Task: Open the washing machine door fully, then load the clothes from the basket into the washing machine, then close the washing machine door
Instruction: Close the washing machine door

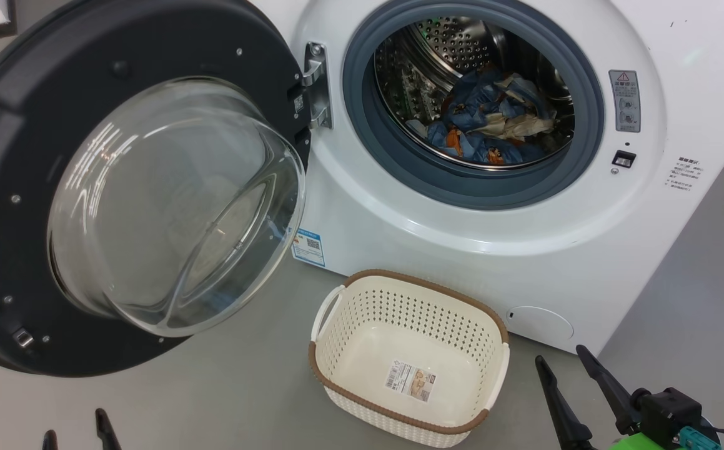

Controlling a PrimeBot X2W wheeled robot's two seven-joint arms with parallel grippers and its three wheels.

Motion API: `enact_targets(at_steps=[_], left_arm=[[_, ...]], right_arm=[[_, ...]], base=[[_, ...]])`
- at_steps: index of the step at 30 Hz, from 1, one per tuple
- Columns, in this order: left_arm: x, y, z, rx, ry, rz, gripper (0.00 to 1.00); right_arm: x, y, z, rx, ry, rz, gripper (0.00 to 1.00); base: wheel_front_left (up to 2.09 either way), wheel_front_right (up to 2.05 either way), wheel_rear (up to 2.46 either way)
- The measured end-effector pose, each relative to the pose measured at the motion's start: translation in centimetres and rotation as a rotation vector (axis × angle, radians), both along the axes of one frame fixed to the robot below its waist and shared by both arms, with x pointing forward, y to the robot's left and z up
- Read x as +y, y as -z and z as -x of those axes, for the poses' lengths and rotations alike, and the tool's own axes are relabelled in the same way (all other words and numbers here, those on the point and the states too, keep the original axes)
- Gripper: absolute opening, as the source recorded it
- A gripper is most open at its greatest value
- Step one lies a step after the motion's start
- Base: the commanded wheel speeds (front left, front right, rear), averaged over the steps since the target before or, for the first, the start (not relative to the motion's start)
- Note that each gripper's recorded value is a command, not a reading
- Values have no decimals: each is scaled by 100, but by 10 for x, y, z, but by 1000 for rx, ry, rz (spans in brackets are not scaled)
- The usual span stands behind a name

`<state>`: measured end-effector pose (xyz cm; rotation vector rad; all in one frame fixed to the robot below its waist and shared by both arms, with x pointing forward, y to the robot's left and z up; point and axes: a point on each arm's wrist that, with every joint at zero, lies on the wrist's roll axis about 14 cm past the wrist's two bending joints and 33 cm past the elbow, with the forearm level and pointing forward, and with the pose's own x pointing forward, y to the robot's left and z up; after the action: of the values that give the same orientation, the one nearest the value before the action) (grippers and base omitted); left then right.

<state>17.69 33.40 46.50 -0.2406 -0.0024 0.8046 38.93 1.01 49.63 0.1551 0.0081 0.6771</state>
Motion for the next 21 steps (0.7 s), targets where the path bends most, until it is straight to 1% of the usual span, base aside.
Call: enact_targets(at_steps=[2, 9, 14, 17, 20, 21], left_arm=[[1, 0, 1, -2, -5, 4, 0], [8, 0, 7, -49, -50, 60, 0], [27, -7, 21, -152, -138, 136, 0], [44, -11, 35, -272, -218, 224, 0], [62, -11, 50, -486, -316, 394, 0], [74, -18, 55, -629, -354, 467, 0]], right_arm=[[0, 0, 0, 0, -1, 0, 100], [0, 1, 0, 2, 0, 1, 100], [0, 2, -1, 4, 0, 2, 100], [1, 3, -2, 9, -2, 2, 100], [2, 5, -2, 14, -6, 2, 100], [3, 7, -2, 18, -9, 2, 100]], base=[[0, 0, 0], [0, 0, 0], [0, 0, 0], [0, 0, 0], [0, 0, 0], [0, 0, 0]])
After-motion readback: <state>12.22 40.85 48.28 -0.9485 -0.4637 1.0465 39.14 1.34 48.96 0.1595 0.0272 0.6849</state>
